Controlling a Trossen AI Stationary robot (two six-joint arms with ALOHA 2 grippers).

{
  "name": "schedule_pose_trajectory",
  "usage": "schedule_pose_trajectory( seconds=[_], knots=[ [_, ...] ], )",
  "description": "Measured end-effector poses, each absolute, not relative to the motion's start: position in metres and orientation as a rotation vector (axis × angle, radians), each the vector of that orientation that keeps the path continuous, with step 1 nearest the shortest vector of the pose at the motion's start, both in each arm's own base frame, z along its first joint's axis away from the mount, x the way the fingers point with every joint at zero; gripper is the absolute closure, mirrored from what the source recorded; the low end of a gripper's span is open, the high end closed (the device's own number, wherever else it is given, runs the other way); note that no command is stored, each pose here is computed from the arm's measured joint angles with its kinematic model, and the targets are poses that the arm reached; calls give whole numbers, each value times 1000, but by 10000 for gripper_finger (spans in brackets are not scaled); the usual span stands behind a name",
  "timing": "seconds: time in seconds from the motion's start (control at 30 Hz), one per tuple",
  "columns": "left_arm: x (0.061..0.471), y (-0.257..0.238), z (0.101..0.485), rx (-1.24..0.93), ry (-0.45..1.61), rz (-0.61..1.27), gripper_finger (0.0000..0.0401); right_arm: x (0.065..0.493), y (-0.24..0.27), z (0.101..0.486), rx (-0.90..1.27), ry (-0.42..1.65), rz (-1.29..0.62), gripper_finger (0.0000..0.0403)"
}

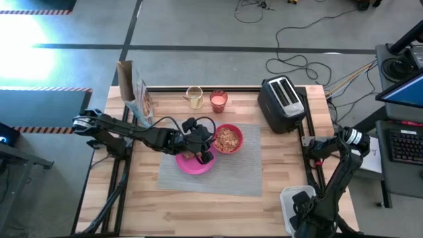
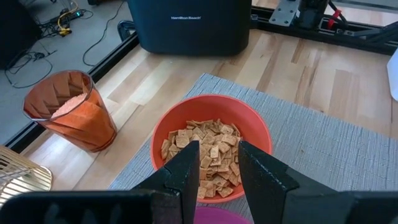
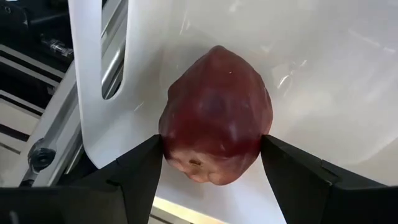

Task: Arrange a breakfast setting
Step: Put the apple on the gray placemat to the bottom right of the pink plate and red bowl

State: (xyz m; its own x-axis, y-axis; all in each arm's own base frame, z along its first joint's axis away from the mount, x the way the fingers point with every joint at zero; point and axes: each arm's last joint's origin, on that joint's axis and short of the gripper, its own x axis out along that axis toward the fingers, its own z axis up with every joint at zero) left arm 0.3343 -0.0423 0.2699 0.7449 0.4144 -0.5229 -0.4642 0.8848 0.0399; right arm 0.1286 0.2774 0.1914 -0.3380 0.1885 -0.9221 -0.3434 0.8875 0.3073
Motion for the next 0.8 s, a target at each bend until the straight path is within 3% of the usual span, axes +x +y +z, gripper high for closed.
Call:
schedule_pose_trajectory(
  seconds=[0.43, 0.8],
  knots=[
    [334, -42, 269, -91, 560, 483, 307, 129, 277, 189, -108, 1829, 518, 153],
    [334, -42, 269, -91, 560, 483, 307, 129, 278, 190, -103, 1846, 551, 219]
  ],
)
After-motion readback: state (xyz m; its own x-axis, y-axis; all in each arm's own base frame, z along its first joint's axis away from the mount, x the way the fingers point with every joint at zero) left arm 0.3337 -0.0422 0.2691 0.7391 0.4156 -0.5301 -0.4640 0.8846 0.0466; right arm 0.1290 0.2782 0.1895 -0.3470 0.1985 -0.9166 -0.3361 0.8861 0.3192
